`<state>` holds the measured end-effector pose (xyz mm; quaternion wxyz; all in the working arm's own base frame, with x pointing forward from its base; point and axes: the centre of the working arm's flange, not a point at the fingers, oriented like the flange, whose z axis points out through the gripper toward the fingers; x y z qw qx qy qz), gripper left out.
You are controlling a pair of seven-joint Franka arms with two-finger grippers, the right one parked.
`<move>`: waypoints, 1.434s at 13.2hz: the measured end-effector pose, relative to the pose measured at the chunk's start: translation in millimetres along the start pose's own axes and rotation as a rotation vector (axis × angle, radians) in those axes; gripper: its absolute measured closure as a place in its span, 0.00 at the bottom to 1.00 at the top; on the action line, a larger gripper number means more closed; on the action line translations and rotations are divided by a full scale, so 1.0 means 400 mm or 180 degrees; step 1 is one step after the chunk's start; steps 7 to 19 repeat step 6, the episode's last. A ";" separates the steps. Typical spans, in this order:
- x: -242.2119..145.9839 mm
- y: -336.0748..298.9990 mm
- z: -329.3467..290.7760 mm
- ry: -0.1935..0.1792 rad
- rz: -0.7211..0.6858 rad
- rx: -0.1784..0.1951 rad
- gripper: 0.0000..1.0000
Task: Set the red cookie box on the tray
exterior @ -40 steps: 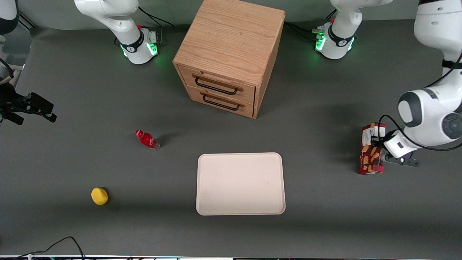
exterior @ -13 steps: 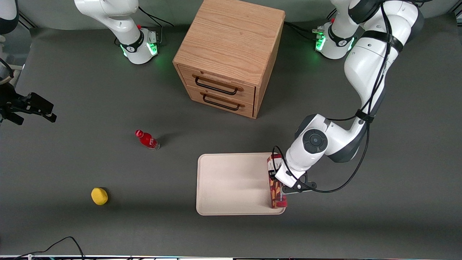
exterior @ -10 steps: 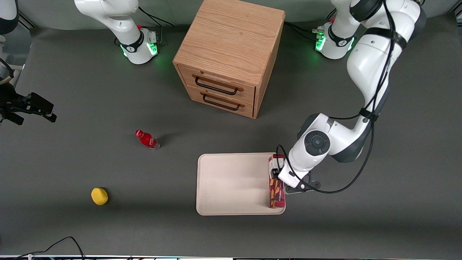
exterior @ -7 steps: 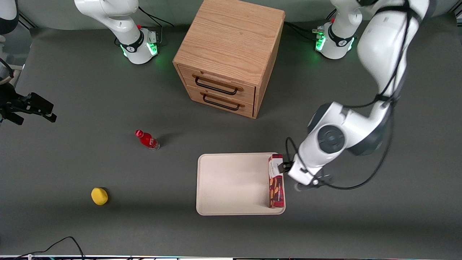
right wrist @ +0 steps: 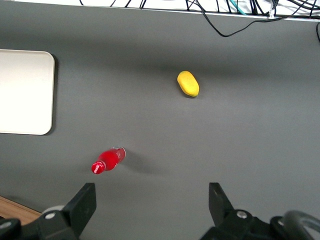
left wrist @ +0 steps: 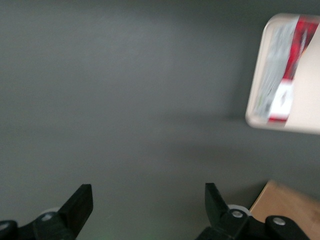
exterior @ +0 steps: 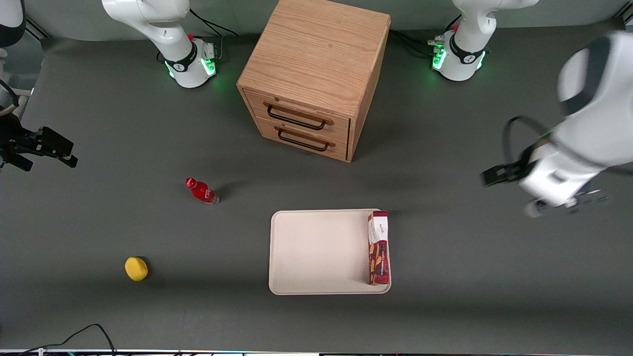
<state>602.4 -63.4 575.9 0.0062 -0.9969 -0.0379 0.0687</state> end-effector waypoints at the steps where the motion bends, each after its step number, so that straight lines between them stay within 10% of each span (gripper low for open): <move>1: -0.032 -0.081 -0.027 -0.0043 0.0086 -0.0021 0.00; 6: -0.220 -0.239 -0.001 -0.0012 0.0237 -0.0117 0.00; 19: -0.220 -0.239 -0.001 -0.0012 0.0237 -0.0117 0.00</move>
